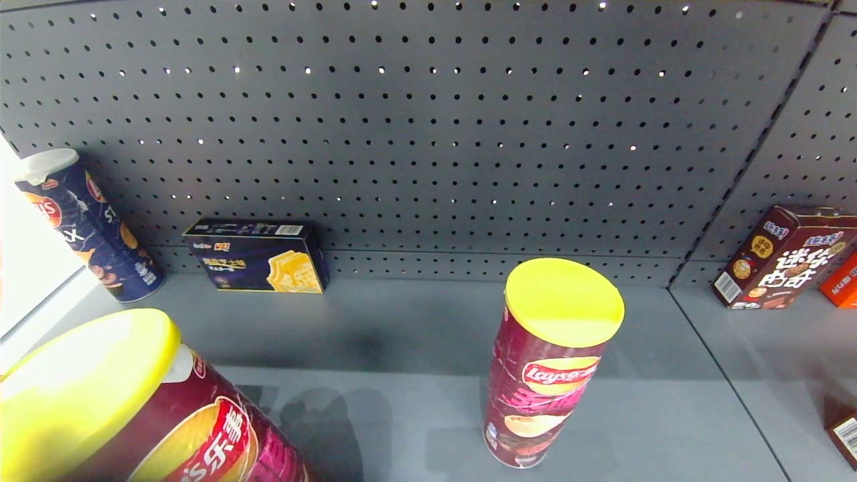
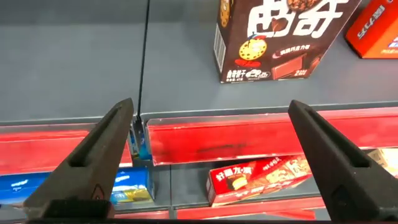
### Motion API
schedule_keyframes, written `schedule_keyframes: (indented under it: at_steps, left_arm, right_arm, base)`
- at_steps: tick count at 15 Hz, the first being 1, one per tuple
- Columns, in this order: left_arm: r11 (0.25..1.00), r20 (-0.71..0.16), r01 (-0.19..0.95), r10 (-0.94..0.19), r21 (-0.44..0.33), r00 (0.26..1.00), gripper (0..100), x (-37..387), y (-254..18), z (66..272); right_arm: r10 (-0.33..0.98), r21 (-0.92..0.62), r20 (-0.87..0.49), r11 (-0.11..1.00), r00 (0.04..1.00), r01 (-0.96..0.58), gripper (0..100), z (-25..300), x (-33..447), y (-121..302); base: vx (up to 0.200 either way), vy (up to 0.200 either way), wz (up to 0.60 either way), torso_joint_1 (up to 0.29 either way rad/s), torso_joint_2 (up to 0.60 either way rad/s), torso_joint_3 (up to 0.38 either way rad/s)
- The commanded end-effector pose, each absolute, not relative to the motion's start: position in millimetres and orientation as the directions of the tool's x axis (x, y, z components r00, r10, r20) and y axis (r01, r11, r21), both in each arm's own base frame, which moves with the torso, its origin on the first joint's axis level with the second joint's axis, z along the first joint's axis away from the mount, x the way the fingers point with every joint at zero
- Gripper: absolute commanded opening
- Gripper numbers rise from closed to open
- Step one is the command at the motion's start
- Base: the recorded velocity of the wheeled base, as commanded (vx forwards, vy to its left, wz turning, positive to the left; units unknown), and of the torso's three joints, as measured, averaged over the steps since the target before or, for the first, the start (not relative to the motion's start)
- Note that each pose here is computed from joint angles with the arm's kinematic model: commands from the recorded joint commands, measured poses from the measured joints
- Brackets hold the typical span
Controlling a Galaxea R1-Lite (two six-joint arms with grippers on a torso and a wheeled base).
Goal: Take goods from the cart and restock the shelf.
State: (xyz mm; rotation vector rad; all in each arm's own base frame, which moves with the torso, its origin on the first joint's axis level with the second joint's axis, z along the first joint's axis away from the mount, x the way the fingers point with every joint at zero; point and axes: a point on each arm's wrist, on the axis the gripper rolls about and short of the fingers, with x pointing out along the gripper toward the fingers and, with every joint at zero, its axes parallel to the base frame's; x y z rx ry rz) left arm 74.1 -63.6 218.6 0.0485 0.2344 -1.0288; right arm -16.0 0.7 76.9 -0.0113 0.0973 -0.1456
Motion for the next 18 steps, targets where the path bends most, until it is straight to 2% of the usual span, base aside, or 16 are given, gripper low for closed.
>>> schedule_keyframes:
  at_steps: [1,5,9,11,12,14,15,16,18]
  left_arm:
    - [0.516,-0.194,0.855,-0.846,-0.06,0.497,0,75,-64,223]
    - [0.524,-0.151,0.85,-0.846,-0.056,0.512,0,76,-64,231]
    - [0.573,-0.144,0.818,-0.814,-0.048,0.563,0,101,-74,262]
    - [0.567,-0.146,0.822,-0.818,-0.048,0.556,0,118,-86,294]
    - [0.562,-0.166,0.826,-0.819,-0.04,0.549,0,123,-90,302]
    - [0.576,-0.261,0.817,-0.785,0.027,0.562,0,138,-92,298]
    - [0.553,-0.29,0.819,-0.767,0.151,0.572,0,158,-99,295]
    - [0.54,-0.283,0.817,-0.766,0.203,0.577,0,170,-106,295]
    - [0.541,-0.282,0.816,-0.766,0.203,0.577,0,186,-118,300]
  right_arm:
    - [-0.143,-0.018,-0.101,0.99,0.985,0.142,100,77,-16,1]
    - [-0.145,-0.018,-0.101,0.989,0.984,0.144,100,77,-16,1]
    - [-0.143,-0.018,-0.101,0.99,0.985,0.142,100,77,-16,1]
    - [-0.145,-0.018,-0.101,0.989,0.984,0.144,100,77,-16,1]
    - [-0.145,-0.018,-0.101,0.989,0.984,0.144,100,77,-16,1]
    - [-0.145,-0.018,-0.101,0.989,0.984,0.144,100,77,-16,1]
    - [-0.145,-0.018,-0.101,0.989,0.984,0.144,100,77,-16,1]
    - [-0.143,-0.018,-0.101,0.99,0.985,0.142,100,77,-16,1]
    - [-0.143,-0.018,-0.101,0.99,0.985,0.142,100,77,-16,1]
  base:
    - [0.0,0.0,0.0,0.0,0.0,0.0]
    - [0.0,0.0,0.0,0.0,0.0,0.0]
    - [0.0,0.0,0.0,0.0,0.0,0.0]
    - [0.0,0.0,0.0,0.0,0.0,0.0]
    - [0.0,0.0,0.0,0.0,0.0,0.0]
    - [0.0,0.0,0.0,0.0,0.0,0.0]
    - [0.0,0.0,0.0,0.0,0.0,0.0]
    - [0.0,0.0,0.0,0.0,0.0,0.0]
    - [0.0,0.0,0.0,0.0,0.0,0.0]
